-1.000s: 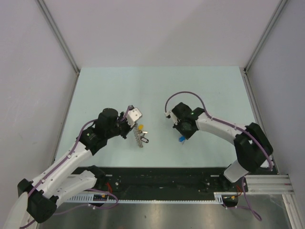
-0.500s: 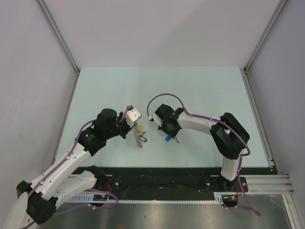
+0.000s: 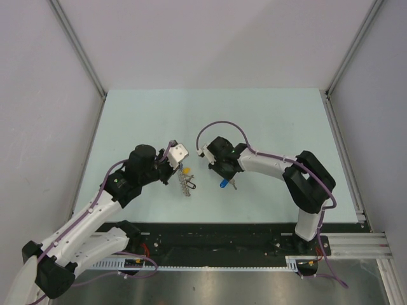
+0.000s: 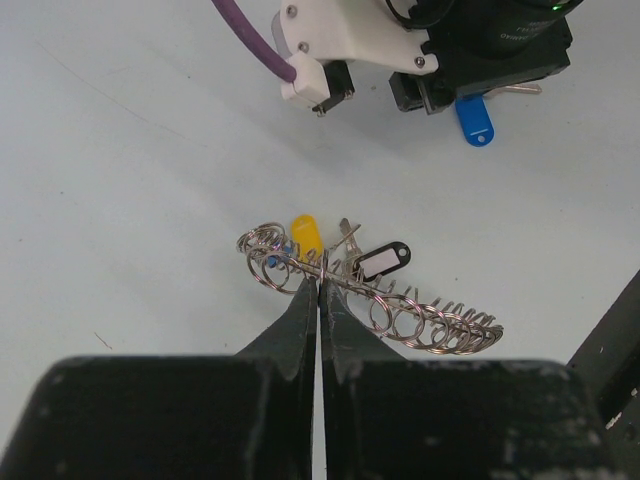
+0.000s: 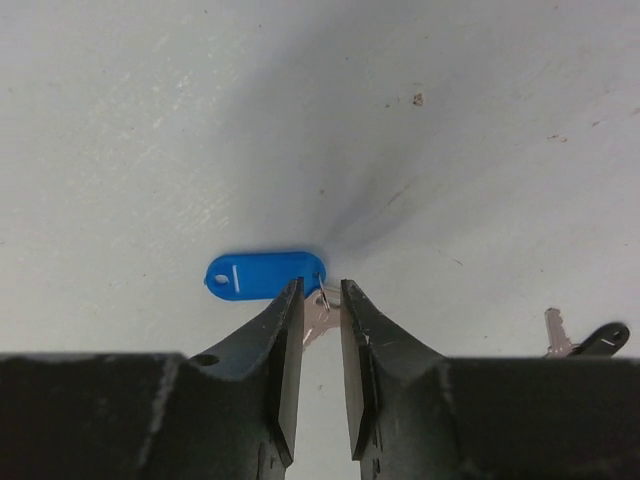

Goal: Put the keys on the keyring

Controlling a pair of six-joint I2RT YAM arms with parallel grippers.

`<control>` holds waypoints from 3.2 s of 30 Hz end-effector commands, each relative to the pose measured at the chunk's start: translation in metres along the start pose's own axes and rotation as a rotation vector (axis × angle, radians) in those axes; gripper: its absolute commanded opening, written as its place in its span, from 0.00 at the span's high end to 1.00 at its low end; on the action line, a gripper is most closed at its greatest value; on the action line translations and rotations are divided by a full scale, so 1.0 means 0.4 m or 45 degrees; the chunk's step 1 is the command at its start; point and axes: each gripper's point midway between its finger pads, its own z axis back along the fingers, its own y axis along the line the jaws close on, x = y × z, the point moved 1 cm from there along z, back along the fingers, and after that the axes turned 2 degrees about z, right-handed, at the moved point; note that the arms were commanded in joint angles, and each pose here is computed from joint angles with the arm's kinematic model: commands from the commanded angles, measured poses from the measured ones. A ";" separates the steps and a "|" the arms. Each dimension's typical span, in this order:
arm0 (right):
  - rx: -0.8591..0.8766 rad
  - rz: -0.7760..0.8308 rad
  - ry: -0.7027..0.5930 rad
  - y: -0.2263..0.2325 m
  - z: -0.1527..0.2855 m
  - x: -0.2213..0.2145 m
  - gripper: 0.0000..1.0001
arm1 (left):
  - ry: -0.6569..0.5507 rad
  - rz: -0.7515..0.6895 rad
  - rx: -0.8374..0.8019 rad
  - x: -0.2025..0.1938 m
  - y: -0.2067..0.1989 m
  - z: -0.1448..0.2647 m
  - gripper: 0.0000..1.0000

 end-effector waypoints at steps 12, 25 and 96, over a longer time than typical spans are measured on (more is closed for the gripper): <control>0.057 -0.329 -0.613 -0.032 0.102 0.005 0.71 | -0.062 0.003 0.021 0.028 0.008 0.001 1.00; 0.102 -0.284 -0.748 -0.039 0.067 0.008 0.76 | -0.052 0.007 0.022 0.024 0.009 -0.003 1.00; 0.391 0.356 -1.300 0.196 0.496 0.154 1.00 | -0.459 -0.421 -0.729 0.102 -0.223 -0.013 1.00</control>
